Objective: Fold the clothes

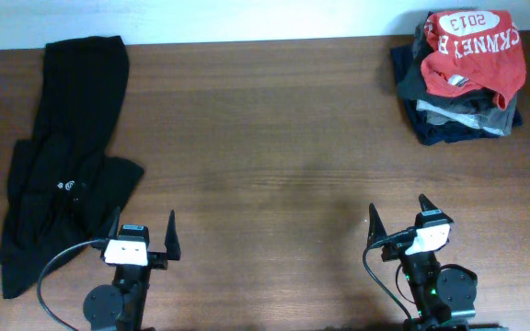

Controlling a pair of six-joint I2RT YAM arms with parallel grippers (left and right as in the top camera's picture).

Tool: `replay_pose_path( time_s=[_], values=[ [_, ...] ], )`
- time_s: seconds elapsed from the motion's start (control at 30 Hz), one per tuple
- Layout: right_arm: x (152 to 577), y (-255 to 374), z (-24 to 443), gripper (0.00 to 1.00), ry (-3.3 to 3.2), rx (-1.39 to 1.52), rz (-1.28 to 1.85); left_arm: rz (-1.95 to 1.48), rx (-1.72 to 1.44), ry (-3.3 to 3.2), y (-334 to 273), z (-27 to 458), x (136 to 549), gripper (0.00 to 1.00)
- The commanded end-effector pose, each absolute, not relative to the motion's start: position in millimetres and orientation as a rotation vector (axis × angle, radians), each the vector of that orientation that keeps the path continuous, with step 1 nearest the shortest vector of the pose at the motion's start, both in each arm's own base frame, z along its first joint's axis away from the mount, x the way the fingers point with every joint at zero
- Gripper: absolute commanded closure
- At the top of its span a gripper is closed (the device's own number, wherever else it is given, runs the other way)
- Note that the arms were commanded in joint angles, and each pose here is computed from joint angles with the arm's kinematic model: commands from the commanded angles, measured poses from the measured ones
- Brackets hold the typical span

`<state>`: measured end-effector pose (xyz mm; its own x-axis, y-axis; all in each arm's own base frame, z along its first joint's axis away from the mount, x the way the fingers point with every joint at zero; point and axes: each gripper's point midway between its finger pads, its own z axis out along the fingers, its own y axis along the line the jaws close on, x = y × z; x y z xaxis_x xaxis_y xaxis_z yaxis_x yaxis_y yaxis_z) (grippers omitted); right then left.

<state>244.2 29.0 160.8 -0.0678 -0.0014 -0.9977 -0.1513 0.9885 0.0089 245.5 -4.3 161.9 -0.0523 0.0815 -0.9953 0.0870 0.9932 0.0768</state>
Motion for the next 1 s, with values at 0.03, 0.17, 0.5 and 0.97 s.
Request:
replay_pose_path(
  time_s=[0.03, 0.17, 0.5, 0.97],
  values=[
    [244, 28, 158, 0.01, 1.636, -0.106, 0.123, -0.009, 0.159, 1.62, -8, 162, 245, 0.01],
    [244, 28, 159, 0.01, 1.635, -0.106, 0.123, -0.009, 0.159, 1.62, -8, 162, 245, 0.01],
    [244, 28, 160, 0.01, 1.63, -0.107, 0.123, -0.009, 0.159, 1.62, -8, 162, 245, 0.01],
    [242, 42, 168, 0.01, 1.595, -0.168, 0.185, -0.008, 0.16, 1.611, -8, 164, 245, 0.01]
  ],
)
